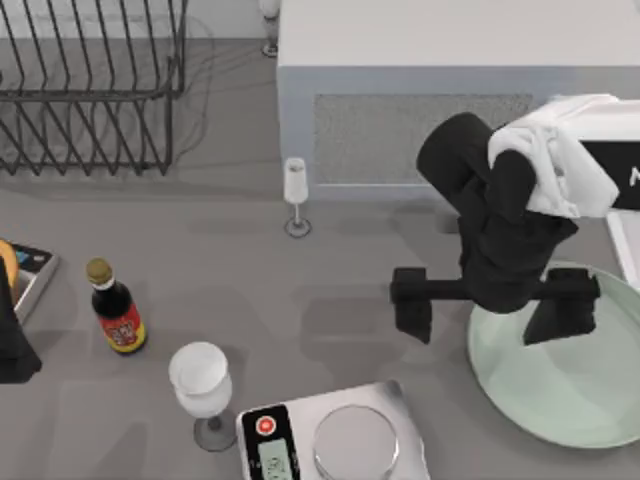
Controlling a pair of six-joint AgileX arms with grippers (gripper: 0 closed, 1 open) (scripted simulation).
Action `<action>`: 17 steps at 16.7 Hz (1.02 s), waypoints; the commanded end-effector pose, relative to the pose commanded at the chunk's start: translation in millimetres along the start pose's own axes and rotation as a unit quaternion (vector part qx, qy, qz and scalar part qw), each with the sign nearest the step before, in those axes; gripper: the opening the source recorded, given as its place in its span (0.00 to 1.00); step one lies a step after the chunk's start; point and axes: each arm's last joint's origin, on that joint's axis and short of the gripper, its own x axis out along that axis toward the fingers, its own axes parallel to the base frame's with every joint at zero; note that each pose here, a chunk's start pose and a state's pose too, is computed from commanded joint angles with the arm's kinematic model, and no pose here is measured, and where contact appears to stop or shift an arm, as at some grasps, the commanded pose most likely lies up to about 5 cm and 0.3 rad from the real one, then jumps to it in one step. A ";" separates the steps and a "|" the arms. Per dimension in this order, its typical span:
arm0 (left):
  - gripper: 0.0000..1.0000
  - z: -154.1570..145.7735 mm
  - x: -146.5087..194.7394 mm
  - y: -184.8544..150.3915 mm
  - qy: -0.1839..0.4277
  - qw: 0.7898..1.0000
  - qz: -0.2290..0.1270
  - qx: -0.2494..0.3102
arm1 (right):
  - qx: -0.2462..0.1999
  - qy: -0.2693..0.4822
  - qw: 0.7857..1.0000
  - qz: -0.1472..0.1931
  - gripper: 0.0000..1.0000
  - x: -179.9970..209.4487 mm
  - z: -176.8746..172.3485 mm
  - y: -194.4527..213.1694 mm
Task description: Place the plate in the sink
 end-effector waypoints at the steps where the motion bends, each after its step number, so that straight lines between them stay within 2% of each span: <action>1: 1.00 0.0 0.0 0.0 0.000 1.000 0.000 0.000 | 0.000 -0.002 1.000 0.001 1.00 12.1 0.0 -0.2; 4: 1.00 0.0 0.0 0.0 0.000 1.000 0.000 0.000 | -0.001 0.004 1.000 -0.003 1.00 39.8 -4.3 -1.8; 8: 1.00 0.0 0.0 0.0 0.000 1.000 0.000 0.000 | -0.002 0.006 1.000 -0.004 1.00 43.5 -5.6 -1.7; 17: 1.00 0.0 0.0 0.0 0.000 1.000 0.000 0.000 | -0.002 0.006 1.000 -0.004 0.32 43.5 -5.6 -1.7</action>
